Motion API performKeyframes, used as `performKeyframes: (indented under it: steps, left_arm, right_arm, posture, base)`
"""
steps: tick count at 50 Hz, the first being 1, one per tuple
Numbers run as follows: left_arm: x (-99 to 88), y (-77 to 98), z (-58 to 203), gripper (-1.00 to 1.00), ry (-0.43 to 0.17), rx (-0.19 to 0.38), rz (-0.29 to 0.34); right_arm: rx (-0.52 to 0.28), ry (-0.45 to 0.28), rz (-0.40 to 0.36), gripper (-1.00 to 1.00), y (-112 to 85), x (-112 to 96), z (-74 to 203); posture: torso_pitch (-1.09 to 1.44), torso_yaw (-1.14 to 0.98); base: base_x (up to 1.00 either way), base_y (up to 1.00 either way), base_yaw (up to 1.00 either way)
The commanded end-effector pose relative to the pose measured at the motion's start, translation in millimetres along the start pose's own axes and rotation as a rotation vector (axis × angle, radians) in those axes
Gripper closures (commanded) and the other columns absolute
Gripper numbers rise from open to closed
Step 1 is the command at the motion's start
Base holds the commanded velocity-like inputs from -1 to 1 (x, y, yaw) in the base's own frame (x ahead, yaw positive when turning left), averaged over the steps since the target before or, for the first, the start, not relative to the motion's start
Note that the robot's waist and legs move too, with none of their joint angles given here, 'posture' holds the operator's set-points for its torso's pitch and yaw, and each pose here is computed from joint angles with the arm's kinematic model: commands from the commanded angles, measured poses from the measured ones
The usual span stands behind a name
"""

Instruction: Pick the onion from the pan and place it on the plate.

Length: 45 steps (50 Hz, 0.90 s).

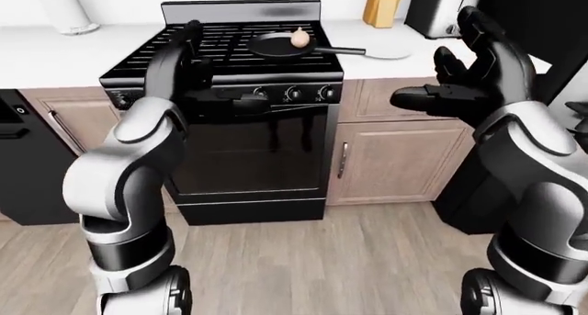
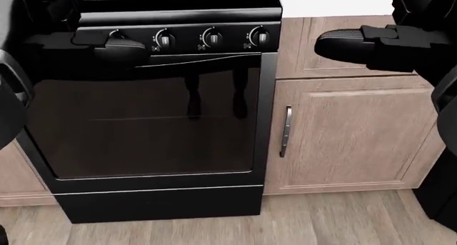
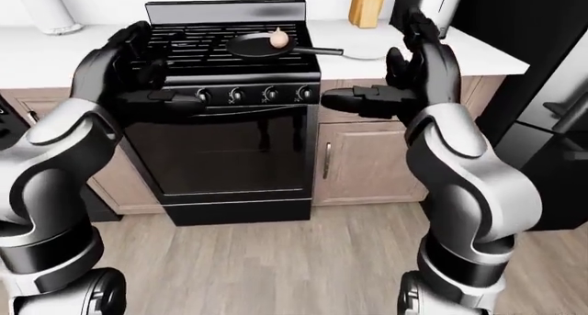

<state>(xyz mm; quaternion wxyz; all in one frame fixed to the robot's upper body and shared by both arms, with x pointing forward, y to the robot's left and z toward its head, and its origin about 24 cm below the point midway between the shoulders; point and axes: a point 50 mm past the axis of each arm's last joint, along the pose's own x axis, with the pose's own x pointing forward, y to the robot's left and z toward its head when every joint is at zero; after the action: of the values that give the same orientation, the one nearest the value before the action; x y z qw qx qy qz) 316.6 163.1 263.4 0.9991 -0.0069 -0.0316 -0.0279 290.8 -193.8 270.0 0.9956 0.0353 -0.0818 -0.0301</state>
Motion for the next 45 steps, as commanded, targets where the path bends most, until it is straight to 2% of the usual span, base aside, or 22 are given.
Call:
performKeyframes:
  steps: [1, 45]
  left_arm:
    - [-4.6, 3.3, 19, -1.0, -0.089, 0.0, 0.018]
    - [-6.2, 2.6, 15, -1.0, -0.078, 0.012, 0.018]
  right_arm:
    - [0.005, -0.085, 0.028, -1.0, 6.3, -2, 16]
    - [0.024, -0.054, 0.046, -1.0, 10.1, -3, 6]
  posture:
    - [0.0, 0.0]
    - [0.0, 0.0]
  base:
    - [0.16, 0.0, 0.0]
    - [0.16, -0.02, 0.0]
